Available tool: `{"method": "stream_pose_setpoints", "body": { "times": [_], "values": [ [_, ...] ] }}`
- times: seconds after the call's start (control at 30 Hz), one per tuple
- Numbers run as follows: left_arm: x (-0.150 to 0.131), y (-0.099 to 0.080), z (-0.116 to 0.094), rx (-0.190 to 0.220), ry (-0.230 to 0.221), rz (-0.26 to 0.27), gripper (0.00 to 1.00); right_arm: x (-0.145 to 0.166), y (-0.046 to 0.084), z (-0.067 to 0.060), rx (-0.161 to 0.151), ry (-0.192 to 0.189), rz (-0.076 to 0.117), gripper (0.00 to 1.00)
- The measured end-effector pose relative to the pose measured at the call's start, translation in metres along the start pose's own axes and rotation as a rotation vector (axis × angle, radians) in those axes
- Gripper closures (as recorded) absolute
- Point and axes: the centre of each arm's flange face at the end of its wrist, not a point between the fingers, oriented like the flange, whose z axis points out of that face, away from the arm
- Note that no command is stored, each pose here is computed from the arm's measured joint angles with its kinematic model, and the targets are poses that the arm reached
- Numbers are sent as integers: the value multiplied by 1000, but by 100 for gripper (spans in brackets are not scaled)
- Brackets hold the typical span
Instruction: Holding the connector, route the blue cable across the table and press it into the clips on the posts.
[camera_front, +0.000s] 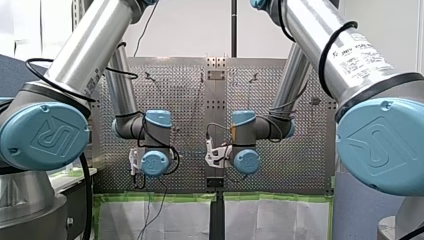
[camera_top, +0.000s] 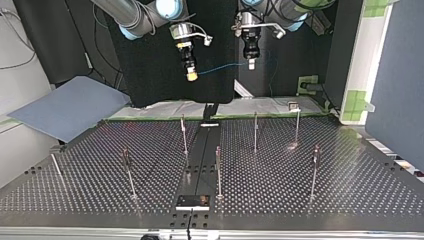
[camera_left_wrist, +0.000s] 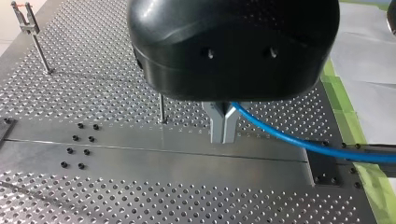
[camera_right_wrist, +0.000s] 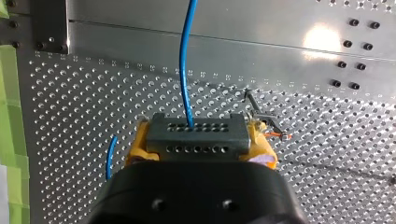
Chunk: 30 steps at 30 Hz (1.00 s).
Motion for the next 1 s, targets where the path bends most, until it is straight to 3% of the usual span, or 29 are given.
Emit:
{"method": "stream_pose_setpoints", "body": {
  "times": [0.2,0.33,0.4,0.6,1.0],
  "values": [
    [-5,7,0,-13,-16,-10,100,0,1,4,-15,-7,10,100],
    [-13,17,-7,-20,-26,-39,100,16,1,11,-41,3,40,100],
    [-16,22,-13,-21,-20,-51,100,27,-1,12,-39,7,58,100],
    [-28,36,-19,-62,-8,-50,100,61,-5,17,5,32,84,100],
    [-89,34,20,-188,-103,-91,100,149,-19,28,133,116,104,100]
  ]
}}
